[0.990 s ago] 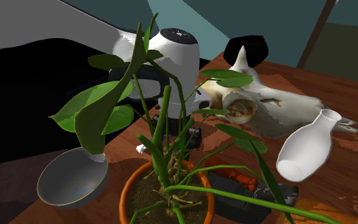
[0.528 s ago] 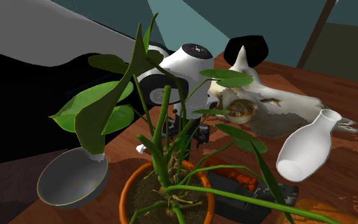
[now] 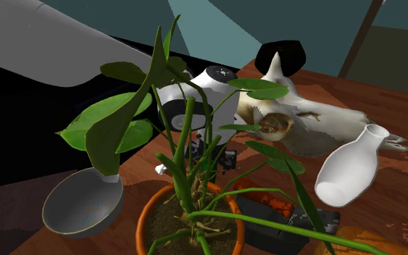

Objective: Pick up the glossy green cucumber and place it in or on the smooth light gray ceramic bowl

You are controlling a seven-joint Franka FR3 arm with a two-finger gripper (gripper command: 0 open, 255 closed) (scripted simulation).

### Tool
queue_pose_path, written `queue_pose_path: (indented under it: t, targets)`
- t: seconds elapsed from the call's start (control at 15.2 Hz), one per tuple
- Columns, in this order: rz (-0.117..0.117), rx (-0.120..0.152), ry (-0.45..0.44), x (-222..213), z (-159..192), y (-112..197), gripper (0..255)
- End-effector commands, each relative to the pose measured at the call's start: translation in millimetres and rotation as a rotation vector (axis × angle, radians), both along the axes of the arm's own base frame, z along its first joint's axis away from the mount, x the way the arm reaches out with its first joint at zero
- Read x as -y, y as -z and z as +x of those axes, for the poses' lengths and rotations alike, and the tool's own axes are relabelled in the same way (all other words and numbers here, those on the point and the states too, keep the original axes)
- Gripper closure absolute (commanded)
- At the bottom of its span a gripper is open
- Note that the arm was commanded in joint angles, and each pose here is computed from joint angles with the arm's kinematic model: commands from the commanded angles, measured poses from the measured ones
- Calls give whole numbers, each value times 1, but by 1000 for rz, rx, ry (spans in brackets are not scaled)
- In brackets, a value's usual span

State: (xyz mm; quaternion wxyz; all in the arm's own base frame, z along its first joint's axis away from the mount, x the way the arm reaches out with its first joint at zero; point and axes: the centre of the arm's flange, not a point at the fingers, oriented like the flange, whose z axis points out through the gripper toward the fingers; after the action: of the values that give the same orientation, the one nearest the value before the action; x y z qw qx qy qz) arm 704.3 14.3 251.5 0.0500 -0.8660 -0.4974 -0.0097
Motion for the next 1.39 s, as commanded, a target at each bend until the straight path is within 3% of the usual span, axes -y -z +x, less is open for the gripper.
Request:
queue_pose_path:
  t: [0.0, 0.26, 0.33, 0.92, 1.32]
  targets:
    - [0, 0, 0, 0, 0, 1, 0]
    - [0, 0, 0, 0, 0, 1, 0]
    - [0, 0, 0, 0, 0, 1, 255]
    - [0, 0, 0, 0, 0, 1, 255]
    - [0, 0, 0, 0, 0, -31, 255]
